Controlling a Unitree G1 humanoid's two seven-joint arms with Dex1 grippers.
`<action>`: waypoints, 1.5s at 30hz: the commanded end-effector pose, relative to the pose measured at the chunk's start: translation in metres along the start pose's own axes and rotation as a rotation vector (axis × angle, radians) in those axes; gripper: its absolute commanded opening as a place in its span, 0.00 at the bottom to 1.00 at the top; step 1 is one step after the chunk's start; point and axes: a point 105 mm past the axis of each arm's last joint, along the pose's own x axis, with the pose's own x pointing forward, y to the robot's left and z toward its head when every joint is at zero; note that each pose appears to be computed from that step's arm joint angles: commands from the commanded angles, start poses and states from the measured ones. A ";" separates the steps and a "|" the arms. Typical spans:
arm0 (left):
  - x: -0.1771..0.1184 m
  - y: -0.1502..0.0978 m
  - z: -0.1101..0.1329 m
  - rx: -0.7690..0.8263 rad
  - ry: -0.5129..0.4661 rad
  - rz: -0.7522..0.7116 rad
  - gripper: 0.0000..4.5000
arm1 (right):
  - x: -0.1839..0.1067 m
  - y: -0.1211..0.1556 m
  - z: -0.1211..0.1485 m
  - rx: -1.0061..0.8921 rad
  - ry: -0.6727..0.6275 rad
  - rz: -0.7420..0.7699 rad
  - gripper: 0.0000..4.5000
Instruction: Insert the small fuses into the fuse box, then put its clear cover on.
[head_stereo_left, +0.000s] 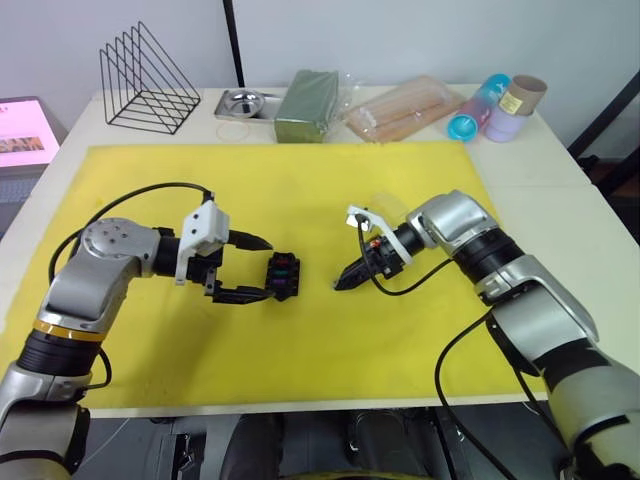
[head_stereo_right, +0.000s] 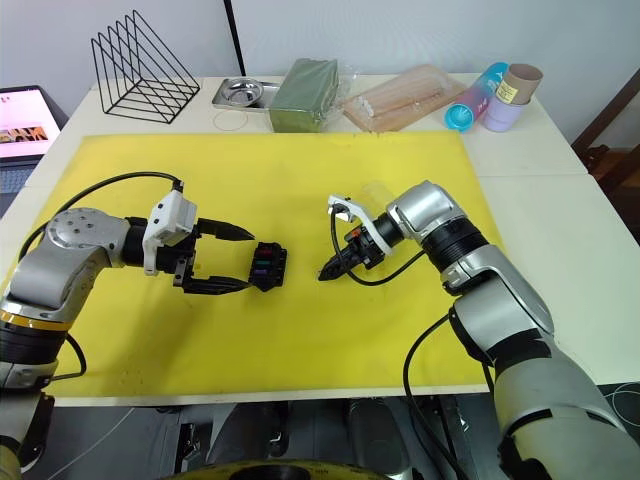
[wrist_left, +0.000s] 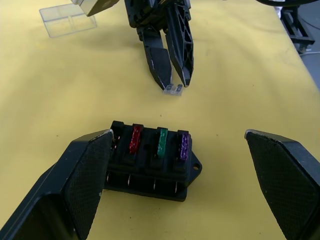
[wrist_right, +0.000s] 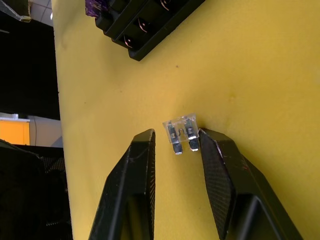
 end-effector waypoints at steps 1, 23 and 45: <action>-0.005 0.002 0.004 0.033 0.003 0.026 1.00 | -0.001 0.004 0.007 -0.027 0.001 0.009 0.04; -0.004 0.002 0.002 0.033 0.005 0.033 1.00 | -0.024 0.009 -0.005 0.360 -0.278 -0.086 0.01; -0.001 0.005 0.004 0.047 0.005 0.020 1.00 | 0.020 0.029 -0.036 0.563 -0.609 -0.160 0.01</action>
